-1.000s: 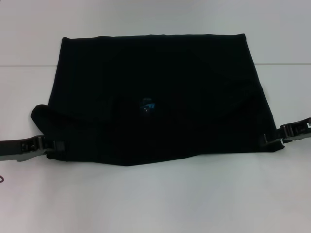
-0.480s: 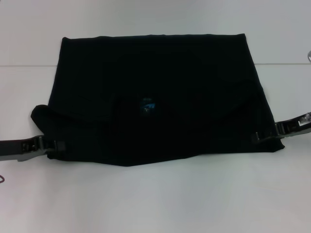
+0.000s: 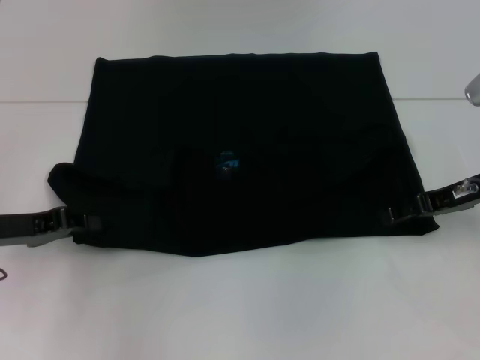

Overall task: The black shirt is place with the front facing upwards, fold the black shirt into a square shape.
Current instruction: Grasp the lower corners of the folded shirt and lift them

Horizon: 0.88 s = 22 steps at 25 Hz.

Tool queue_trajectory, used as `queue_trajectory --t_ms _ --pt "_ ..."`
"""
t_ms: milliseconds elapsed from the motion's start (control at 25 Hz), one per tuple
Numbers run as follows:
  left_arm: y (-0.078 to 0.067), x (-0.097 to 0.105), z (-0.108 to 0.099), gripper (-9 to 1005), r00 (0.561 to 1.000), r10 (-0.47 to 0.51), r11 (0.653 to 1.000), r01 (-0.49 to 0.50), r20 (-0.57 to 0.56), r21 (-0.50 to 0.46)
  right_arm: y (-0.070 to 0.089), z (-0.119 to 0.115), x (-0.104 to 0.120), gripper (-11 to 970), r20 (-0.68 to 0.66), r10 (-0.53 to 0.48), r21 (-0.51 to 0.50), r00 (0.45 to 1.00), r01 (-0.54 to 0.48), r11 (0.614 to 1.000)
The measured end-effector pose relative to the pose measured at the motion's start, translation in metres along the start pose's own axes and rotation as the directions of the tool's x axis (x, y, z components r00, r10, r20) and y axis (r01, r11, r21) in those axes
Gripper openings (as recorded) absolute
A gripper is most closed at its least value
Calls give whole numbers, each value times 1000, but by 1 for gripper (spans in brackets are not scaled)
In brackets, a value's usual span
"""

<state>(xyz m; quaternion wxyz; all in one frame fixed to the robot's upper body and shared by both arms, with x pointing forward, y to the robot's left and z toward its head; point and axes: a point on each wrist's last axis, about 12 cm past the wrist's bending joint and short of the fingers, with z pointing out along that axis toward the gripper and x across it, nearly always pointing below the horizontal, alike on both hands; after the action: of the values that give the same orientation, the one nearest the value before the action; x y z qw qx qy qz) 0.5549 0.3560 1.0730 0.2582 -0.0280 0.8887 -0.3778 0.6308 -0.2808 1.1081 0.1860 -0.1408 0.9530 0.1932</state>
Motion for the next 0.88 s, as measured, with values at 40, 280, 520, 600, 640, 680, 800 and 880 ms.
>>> queue_trajectory --t_ms 40,280,520,600,640,680,800,880 --pt "0 0 0 28 1000 1 1000 -1 0 0 0 0 0 841 0 0 0 1000 0 1000" --pt "-1 -2 0 28 1000 3 1000 -3 3 -2 2 3 0 838 -6 -4 0 1000 4 1000" --pt "-1 -3 0 28 1000 6 1000 -6 6 -4 4 3 -2 835 -6 -8 -5 1000 8 1000" --pt "0 -3 0 28 1000 6 1000 -6 6 -5 4 3 -2 835 -9 -5 -6 1000 5 1000" --pt "0 -4 0 28 1000 6 1000 -6 7 -5 4 3 -2 836 -11 -4 -6 1000 4 1000" --pt "0 -4 0 28 1000 6 1000 -6 7 -5 5 4 -2 836 -15 -4 -5 1000 4 1000" --pt "-1 -4 0 28 1000 7 1000 -7 8 -6 6 5 -1 766 -29 -9 -2 1000 9 1000" --pt "-1 -4 0 28 1000 8 1000 -8 8 -6 6 6 -1 719 -33 -12 0 999 12 1000"
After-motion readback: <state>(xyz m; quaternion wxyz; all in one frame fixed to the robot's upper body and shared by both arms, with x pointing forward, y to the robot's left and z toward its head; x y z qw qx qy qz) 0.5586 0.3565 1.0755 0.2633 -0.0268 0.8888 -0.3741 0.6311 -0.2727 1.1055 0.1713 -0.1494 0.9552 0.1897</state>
